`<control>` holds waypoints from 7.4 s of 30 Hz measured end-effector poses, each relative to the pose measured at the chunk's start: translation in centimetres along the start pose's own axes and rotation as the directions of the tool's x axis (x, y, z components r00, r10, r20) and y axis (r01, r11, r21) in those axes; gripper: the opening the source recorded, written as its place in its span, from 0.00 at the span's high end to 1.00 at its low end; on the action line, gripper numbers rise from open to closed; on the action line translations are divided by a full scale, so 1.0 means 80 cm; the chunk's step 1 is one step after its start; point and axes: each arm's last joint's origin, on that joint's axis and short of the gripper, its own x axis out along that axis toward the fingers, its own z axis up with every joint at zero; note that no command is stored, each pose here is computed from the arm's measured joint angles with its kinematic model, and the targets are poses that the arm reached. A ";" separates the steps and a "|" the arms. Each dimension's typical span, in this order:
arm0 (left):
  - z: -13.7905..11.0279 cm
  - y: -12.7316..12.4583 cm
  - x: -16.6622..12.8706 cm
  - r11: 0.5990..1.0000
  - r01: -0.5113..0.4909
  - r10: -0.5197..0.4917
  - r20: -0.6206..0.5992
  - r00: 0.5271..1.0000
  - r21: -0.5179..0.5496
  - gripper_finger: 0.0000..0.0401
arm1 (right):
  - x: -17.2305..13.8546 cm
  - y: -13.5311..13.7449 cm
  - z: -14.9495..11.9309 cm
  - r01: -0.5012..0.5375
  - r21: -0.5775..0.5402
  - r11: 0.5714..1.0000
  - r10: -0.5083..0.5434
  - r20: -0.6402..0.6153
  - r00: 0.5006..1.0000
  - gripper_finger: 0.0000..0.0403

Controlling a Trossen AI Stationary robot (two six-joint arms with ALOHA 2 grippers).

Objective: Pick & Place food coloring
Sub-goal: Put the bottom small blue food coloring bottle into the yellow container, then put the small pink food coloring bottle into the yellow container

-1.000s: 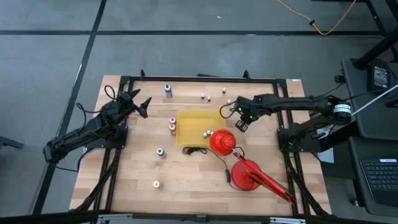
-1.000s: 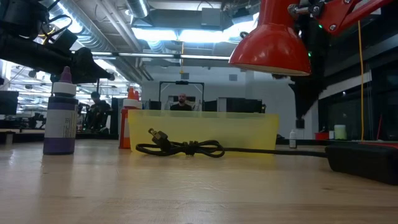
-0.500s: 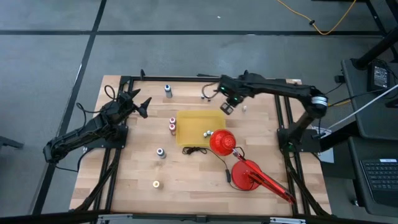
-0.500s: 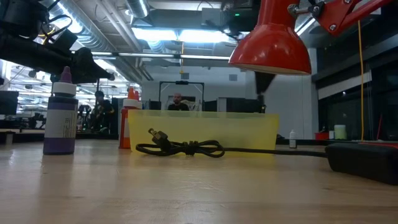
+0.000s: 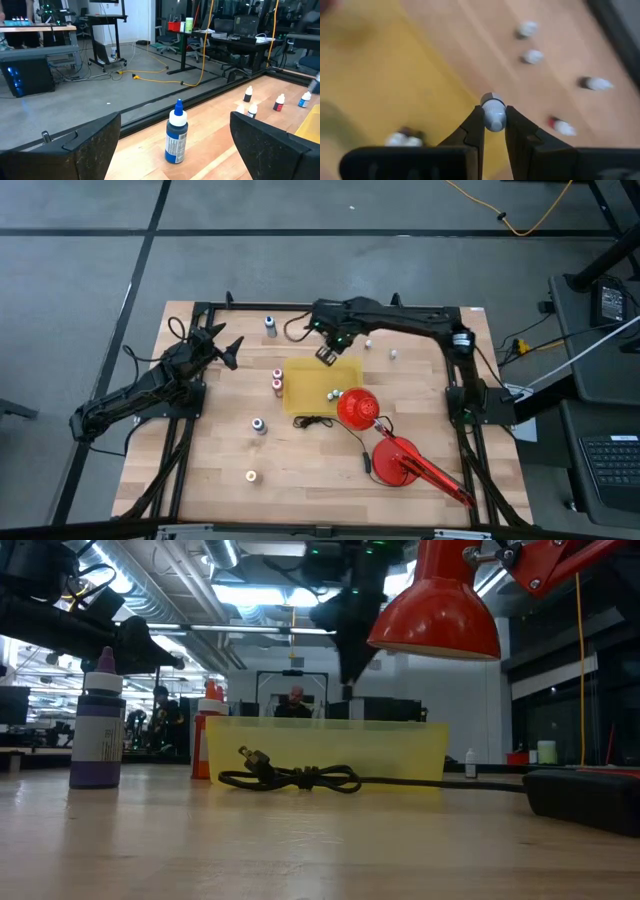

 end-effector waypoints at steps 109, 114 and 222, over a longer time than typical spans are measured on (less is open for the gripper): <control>0.000 0.000 0.000 1.000 0.000 0.000 -0.003 1.000 0.001 0.09 | 0.023 -0.012 0.033 0.000 0.156 0.988 -0.018 0.112 0.994 0.53; -0.001 0.000 0.000 1.000 0.000 0.000 -0.003 1.000 0.002 0.09 | 0.041 -0.045 0.049 0.008 0.206 0.979 -0.036 0.131 0.991 0.42; 0.000 0.000 0.000 1.000 0.000 0.000 -0.003 1.000 0.001 0.09 | 0.093 0.069 -0.099 -0.069 0.198 0.978 0.076 -0.029 0.997 0.81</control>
